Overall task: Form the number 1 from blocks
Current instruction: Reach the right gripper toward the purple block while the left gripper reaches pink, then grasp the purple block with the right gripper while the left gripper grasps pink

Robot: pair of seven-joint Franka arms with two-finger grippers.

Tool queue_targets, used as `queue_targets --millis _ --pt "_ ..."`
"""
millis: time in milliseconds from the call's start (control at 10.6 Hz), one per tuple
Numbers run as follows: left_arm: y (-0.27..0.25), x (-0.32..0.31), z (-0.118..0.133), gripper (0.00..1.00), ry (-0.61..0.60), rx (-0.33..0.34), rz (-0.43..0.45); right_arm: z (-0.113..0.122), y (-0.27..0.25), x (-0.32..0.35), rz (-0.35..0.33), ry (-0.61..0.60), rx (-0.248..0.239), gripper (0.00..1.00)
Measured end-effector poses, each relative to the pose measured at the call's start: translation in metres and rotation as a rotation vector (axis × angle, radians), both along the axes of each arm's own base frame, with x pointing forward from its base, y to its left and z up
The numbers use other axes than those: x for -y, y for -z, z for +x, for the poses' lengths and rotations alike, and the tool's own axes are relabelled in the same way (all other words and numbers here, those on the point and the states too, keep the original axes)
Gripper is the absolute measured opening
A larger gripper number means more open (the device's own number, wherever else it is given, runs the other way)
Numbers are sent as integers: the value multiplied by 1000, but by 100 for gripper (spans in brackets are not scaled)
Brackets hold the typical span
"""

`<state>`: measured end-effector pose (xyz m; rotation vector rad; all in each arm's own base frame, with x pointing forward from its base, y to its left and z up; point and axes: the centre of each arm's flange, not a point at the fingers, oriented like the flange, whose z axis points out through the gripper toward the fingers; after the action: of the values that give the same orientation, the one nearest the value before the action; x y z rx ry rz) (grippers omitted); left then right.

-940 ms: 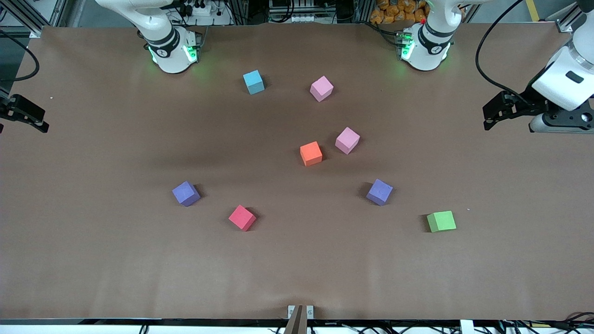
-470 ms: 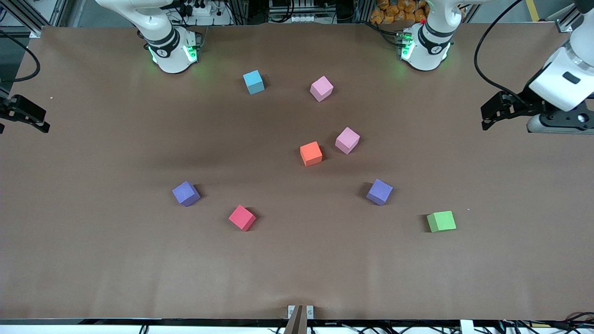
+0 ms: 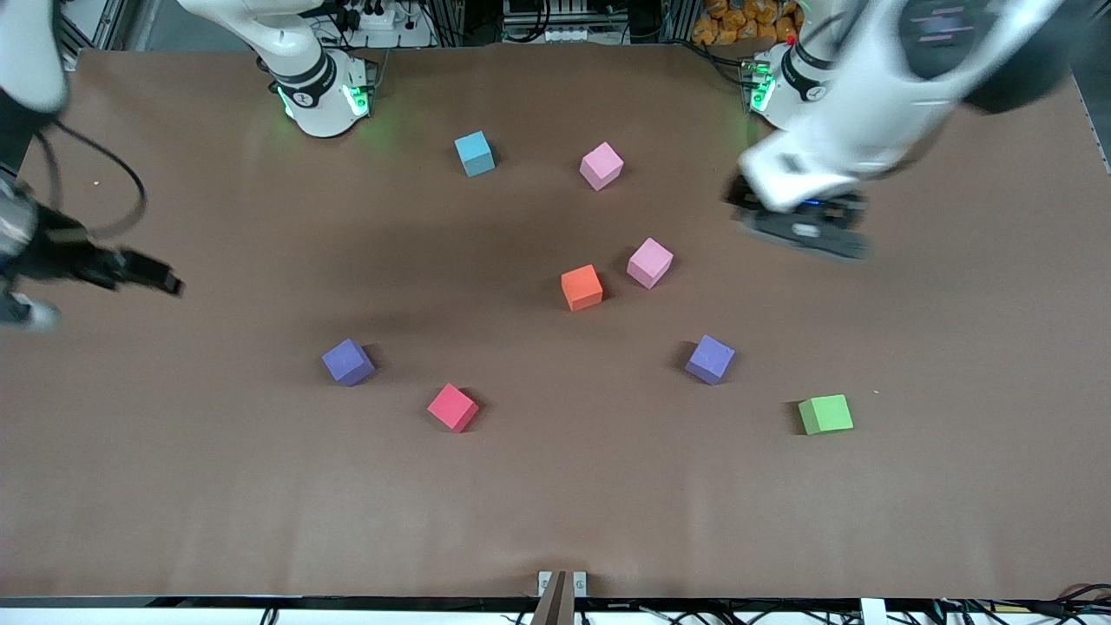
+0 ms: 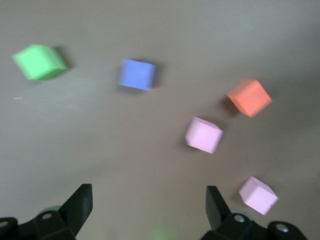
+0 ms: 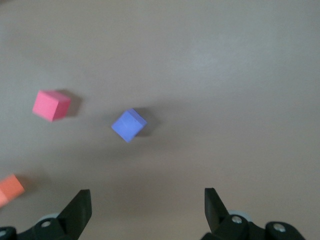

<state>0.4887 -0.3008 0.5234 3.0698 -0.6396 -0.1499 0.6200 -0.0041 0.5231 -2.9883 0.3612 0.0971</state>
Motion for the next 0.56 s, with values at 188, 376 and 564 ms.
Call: queue_targets --millis 188,376,564 --pt "55 59 -51 100 100 -12 1 30 62 -25 -12 162 -20 100" --pt "113 92 -101 100 180 -27 -2 48 110 -55 -31 296 -28 100" --pt "156 110 -149 100 220 -45 5 58 151 -59 -51 453 -59 100"
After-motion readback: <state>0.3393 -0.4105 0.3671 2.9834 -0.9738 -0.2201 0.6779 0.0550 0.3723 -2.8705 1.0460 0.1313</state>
